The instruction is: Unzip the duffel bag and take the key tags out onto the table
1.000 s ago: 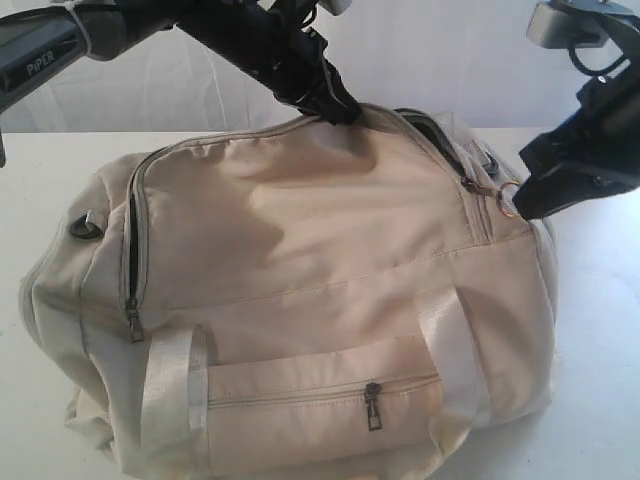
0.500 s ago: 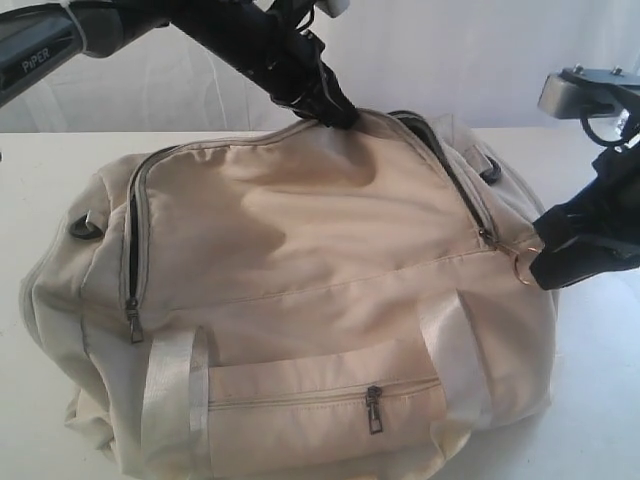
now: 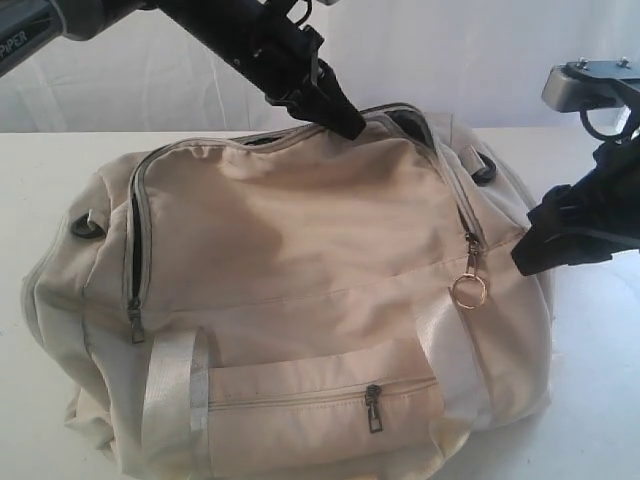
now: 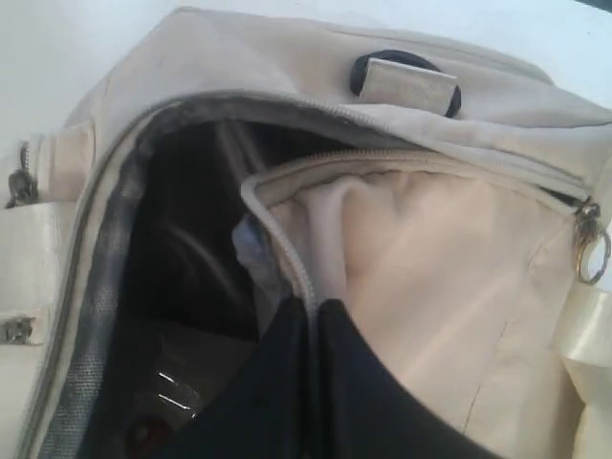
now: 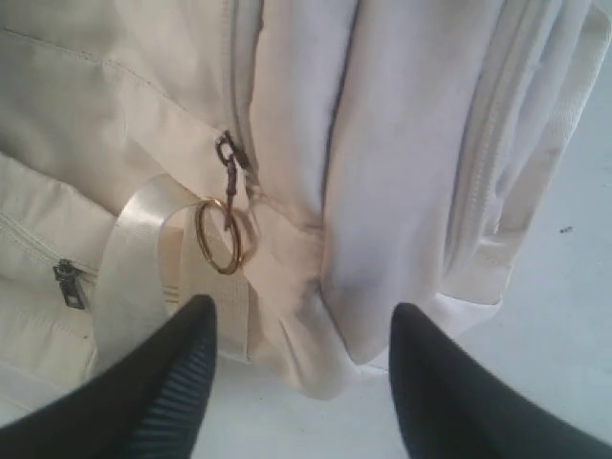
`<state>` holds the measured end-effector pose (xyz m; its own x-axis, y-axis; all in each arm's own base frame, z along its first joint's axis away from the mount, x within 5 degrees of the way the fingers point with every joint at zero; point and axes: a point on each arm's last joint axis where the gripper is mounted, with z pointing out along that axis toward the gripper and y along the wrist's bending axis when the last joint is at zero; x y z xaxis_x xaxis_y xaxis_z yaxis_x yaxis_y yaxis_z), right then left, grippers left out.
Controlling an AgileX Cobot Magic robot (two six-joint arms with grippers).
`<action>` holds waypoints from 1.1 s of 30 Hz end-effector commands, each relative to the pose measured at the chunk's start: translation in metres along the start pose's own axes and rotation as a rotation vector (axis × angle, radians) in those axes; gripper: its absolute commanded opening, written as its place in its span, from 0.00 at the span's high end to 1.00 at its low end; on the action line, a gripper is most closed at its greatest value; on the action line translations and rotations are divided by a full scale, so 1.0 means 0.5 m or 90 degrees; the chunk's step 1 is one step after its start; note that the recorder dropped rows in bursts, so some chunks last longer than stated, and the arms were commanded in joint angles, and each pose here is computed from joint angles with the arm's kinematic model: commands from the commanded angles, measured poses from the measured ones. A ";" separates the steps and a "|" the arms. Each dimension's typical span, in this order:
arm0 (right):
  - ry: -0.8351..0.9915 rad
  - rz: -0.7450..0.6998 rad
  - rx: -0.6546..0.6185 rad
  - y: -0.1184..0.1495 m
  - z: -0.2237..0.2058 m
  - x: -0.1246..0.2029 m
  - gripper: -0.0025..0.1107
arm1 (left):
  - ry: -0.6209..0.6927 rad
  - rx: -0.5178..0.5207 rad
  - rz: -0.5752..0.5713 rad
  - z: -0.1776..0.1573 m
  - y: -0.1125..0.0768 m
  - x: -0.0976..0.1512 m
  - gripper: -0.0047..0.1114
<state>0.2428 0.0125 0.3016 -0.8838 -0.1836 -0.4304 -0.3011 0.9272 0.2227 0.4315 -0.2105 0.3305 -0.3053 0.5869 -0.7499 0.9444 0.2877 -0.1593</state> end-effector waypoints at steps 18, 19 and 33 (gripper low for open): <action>-0.140 -0.039 0.052 0.031 -0.095 0.002 0.48 | 0.106 0.042 -0.053 -0.070 -0.198 -0.013 0.96; -0.142 -0.039 0.053 0.032 -0.096 0.003 0.48 | 0.109 0.050 -0.053 -0.074 -0.216 -0.010 0.96; -0.232 0.010 0.007 0.042 -0.100 -0.020 0.48 | 0.221 0.244 -0.106 0.009 -0.427 0.080 0.96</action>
<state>0.2270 0.0170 0.3505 -0.7235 -0.0874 -0.6848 -0.2944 0.9363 0.1916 0.2453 -0.2464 0.3411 -0.4062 0.7362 -0.5413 0.8913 0.1885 -0.4124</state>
